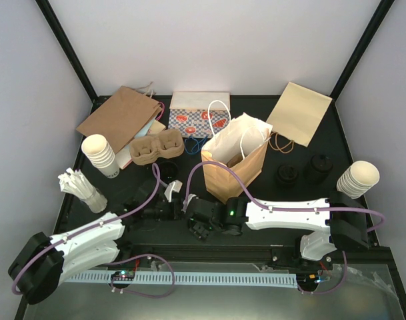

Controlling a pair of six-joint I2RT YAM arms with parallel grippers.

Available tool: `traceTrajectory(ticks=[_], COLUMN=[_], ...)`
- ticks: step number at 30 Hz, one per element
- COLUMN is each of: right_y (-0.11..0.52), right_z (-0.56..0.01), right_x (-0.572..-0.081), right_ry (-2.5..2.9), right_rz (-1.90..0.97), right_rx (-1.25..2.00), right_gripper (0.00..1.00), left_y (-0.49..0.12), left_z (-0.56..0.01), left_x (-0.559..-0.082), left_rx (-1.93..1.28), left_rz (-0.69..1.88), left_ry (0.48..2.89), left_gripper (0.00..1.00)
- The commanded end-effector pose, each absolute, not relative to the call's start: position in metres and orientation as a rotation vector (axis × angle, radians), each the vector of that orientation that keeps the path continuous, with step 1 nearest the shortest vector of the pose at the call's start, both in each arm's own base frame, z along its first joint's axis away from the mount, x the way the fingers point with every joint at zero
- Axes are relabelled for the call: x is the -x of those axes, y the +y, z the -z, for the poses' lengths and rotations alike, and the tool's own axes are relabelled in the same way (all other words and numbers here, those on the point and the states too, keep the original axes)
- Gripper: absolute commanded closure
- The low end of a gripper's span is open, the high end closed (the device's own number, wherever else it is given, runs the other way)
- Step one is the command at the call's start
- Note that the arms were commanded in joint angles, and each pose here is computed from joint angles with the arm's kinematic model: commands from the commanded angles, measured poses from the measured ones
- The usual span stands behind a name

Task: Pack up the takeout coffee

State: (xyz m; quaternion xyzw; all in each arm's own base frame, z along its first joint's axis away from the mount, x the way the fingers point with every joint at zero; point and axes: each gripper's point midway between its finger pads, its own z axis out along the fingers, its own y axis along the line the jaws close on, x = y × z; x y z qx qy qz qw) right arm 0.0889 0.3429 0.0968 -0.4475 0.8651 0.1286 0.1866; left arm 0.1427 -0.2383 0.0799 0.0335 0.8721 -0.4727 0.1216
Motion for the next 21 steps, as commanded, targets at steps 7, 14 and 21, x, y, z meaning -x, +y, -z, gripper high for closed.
traceTrajectory(ticks=[7, 14, 21], right_y=[0.276, 0.274, 0.275], right_z=[-0.007, -0.033, -0.059], right_x=[-0.019, -0.049, -0.063], right_ry=[2.885, 2.771, 2.71], right_rz=[-0.193, -0.058, -0.032], right_rx=[1.483, 1.369, 1.297], right_gripper=[0.35, 0.33, 0.33], left_y=[-0.184, -0.197, -0.18], left_z=[-0.002, -0.089, -0.183], left_x=[-0.09, -0.126, -0.15], left_rx=[0.052, -0.046, -0.09], left_rz=[1.05, 1.111, 0.974], left_ry=[2.939, 2.648, 2.432], left_gripper=[0.6, 0.45, 0.31])
